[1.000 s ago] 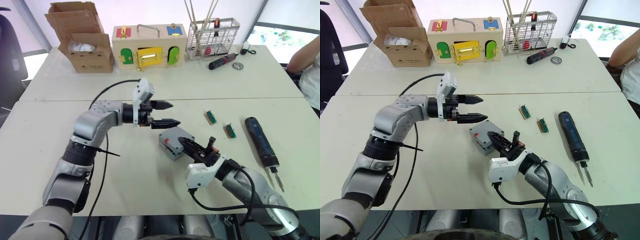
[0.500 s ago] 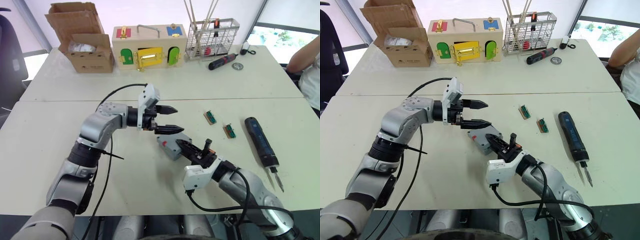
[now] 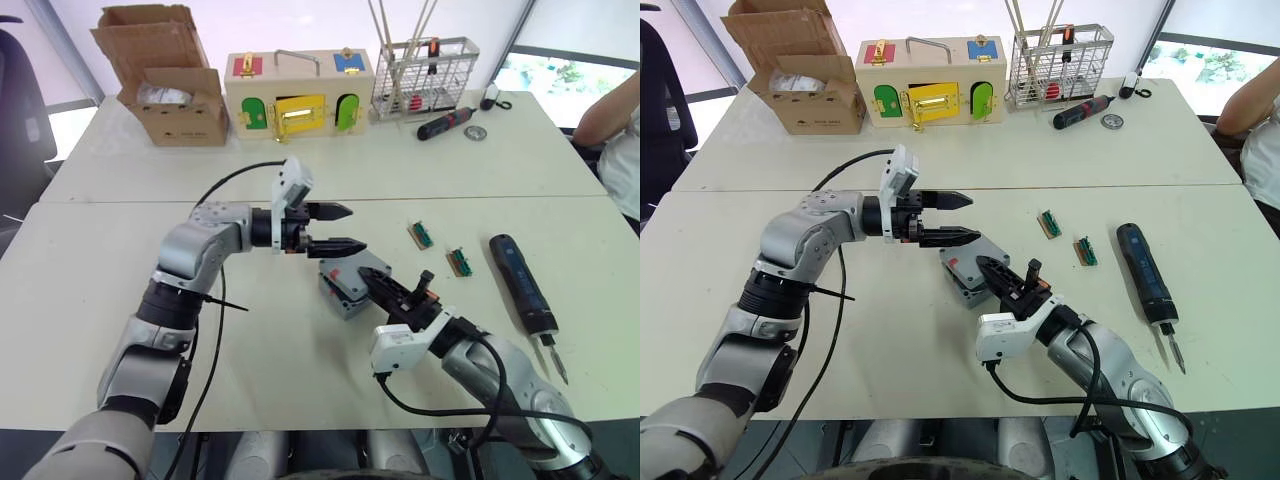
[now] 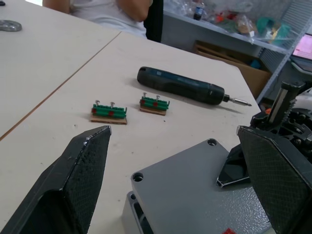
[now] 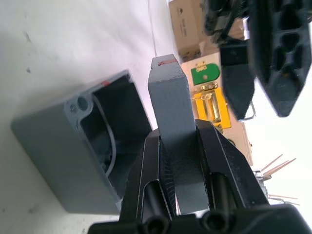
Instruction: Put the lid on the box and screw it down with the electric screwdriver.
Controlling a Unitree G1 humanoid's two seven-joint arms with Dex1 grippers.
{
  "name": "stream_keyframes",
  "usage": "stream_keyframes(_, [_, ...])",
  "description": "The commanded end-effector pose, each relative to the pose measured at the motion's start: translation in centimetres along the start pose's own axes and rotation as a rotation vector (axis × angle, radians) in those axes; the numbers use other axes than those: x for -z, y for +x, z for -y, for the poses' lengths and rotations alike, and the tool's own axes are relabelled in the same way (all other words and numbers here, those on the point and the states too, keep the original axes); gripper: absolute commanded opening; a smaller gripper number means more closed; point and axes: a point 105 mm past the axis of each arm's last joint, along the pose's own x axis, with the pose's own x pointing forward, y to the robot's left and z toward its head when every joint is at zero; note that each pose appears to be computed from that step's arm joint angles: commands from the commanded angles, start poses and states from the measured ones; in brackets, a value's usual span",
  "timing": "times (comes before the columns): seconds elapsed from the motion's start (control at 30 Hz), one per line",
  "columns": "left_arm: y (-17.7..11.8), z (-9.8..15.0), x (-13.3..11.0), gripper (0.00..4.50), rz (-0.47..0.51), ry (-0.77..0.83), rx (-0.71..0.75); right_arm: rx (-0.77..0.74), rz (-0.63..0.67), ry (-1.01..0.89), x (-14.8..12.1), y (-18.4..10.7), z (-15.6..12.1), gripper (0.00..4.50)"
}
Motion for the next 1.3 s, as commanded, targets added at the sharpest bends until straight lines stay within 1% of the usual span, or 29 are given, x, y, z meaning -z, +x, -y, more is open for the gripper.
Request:
stream_keyframes(0.03, [0.0, 0.2, -1.5, 4.24, 0.037, 0.042, 0.009, 0.029, 0.002, -0.012, -0.1, 0.0, 0.7, 0.23])
stream_keyframes(0.3, [0.4, 0.5, -0.7, 4.24, 0.01, 0.049, 0.027, 0.014, 0.003, -0.003, -0.3, 0.1, 0.4, 0.23])
stream_keyframes(0.33, [0.4, 0.6, -0.6, 4.01, 0.009, 0.05, 0.029, 0.013, 0.004, -0.003, -0.4, 0.1, 0.4, 0.23])
stream_keyframes(0.4, [0.5, 0.5, -0.6, 3.35, 0.011, 0.047, 0.031, 0.006, 0.0, 0.001, -0.4, 0.2, 0.3, 0.23])
stream_keyframes(0.5, [0.6, 0.6, -0.6, 1.83, 0.011, 0.047, 0.038, 0.001, -0.002, 0.003, -0.4, 0.2, 0.1, 0.23])
stream_keyframes(0.6, [0.5, 1.0, 0.5, 0.26, -0.035, 0.058, 0.069, -0.004, 0.0, 0.004, -0.5, 0.2, -0.1, 0.23])
stream_keyframes(0.63, [0.4, 1.1, 0.8, 0.05, -0.048, 0.061, 0.076, -0.005, 0.0, 0.004, -0.5, 0.1, -0.2, 0.23])
stream_keyframes(0.9, [0.6, 1.3, 2.7, 0.05, -0.132, 0.116, 0.093, -0.02, -0.011, 0.013, -0.4, 0.2, -0.6, 0.23])
stream_keyframes(1.03, [0.9, 0.8, 2.2, 0.05, -0.096, 0.107, 0.076, -0.005, -0.016, 0.002, -0.2, 0.3, -0.1, 0.23])
stream_keyframes(1.3, [0.8, 0.6, 1.8, 0.05, -0.084, 0.114, 0.081, -0.001, -0.017, -0.008, -0.4, 0.5, 0.2, 0.23])
